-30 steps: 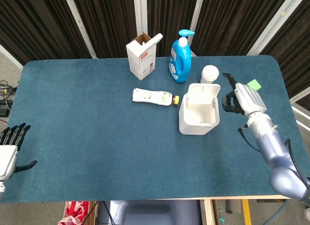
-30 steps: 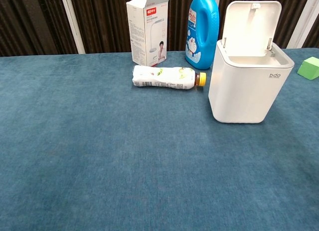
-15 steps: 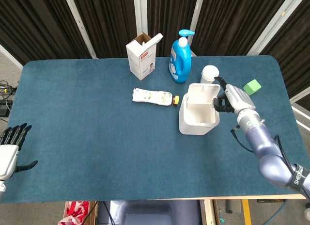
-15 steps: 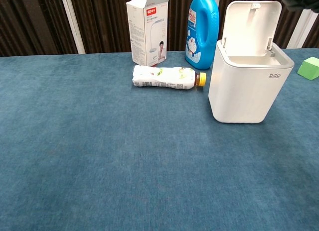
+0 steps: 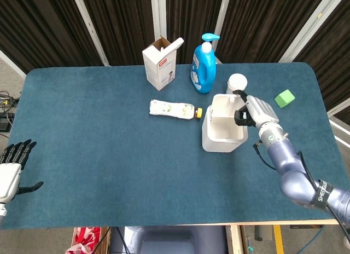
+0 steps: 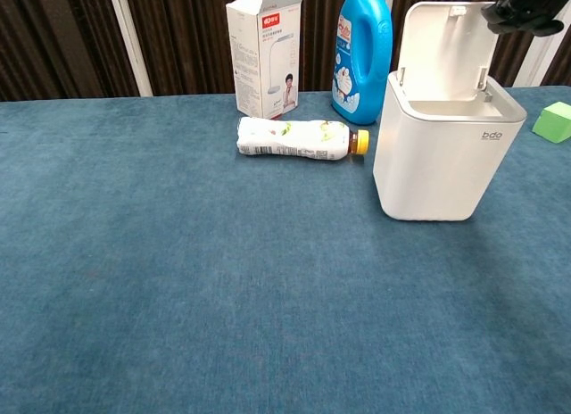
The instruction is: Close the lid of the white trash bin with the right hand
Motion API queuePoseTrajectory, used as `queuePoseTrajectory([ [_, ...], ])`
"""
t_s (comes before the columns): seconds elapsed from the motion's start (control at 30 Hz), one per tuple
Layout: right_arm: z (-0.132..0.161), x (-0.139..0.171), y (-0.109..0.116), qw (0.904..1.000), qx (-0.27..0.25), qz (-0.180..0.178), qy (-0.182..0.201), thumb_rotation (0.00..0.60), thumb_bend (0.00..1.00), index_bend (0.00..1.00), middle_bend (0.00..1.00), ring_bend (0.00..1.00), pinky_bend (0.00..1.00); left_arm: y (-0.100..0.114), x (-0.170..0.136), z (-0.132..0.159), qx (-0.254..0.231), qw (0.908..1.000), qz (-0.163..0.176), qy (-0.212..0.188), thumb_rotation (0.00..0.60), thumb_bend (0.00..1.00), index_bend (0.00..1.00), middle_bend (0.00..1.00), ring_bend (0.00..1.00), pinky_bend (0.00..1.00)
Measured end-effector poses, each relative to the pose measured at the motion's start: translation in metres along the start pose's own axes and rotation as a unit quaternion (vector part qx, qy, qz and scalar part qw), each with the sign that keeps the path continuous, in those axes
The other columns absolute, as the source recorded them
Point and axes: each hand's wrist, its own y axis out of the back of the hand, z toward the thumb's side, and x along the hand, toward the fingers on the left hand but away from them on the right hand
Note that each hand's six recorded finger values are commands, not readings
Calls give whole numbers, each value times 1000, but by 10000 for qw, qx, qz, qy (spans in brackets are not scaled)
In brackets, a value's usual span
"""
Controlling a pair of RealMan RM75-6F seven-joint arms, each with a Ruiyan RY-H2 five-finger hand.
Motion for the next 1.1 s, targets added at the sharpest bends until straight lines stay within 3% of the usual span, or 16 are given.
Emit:
queuePoseTrajectory([
  [0.2, -3, 6, -5, 10000, -6, 81, -36, 600, 696, 253, 789, 854, 805, 0, -1, 1, -21, 10000, -20, -32, 600, 0, 0, 0, 0, 0],
  [0.77, 4, 35, -25, 9987, 22, 437, 248, 600, 706, 255, 789, 854, 805, -1, -1, 3, -31, 10000, -66, -46, 600, 0, 0, 0, 0, 0],
  [1.1, -4, 39, -40, 9977, 35, 648, 182, 600, 706, 254, 789, 854, 805, -1, -1, 2, -43, 9999, -103, -27, 600, 0, 0, 0, 0, 0],
])
